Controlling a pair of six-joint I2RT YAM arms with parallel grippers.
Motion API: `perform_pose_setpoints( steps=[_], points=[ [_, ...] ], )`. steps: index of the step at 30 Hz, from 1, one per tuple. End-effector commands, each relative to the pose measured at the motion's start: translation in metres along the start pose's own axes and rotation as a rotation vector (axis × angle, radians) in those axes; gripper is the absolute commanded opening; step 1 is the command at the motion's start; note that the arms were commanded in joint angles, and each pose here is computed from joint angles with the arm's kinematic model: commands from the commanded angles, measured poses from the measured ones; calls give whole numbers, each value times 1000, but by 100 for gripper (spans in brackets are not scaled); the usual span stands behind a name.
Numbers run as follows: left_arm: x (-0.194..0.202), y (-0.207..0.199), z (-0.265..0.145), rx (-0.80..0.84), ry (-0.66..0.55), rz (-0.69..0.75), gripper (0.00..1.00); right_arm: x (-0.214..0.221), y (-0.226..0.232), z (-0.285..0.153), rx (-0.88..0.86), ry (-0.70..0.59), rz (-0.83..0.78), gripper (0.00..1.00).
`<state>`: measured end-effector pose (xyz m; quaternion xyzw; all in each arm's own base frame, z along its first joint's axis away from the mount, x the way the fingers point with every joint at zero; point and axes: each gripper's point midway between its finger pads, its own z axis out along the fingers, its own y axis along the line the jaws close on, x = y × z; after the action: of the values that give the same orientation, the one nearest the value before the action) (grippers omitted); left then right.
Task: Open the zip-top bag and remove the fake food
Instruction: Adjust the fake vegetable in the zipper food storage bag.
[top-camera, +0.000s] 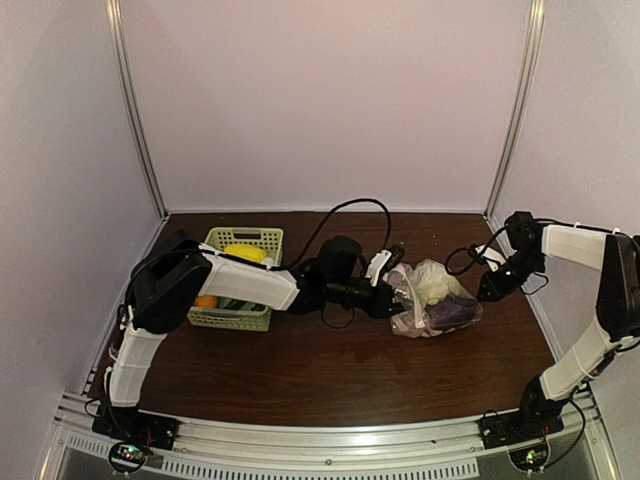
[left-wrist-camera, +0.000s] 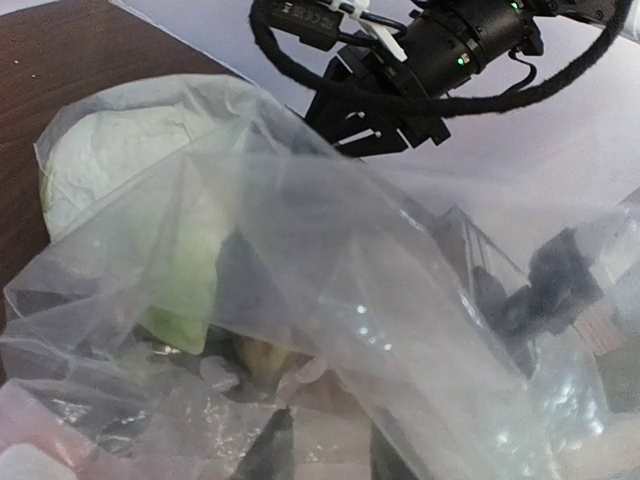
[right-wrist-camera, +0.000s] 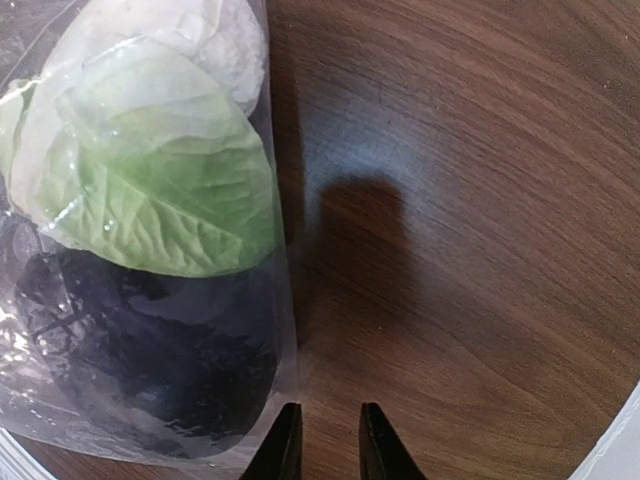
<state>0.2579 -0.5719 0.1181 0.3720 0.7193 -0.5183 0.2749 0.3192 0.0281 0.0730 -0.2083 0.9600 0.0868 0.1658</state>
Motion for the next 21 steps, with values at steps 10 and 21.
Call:
perform_pose_setpoints(
  steps=[10, 21],
  points=[
    [30, -4, 22, 121, 66, -23, 45, 16, 17, 10, -130, 51, -1, 27],
    [26, -11, 19, 152, 55, -29, 48, 24, 35, -29, -296, 55, -115, 59]
  ],
)
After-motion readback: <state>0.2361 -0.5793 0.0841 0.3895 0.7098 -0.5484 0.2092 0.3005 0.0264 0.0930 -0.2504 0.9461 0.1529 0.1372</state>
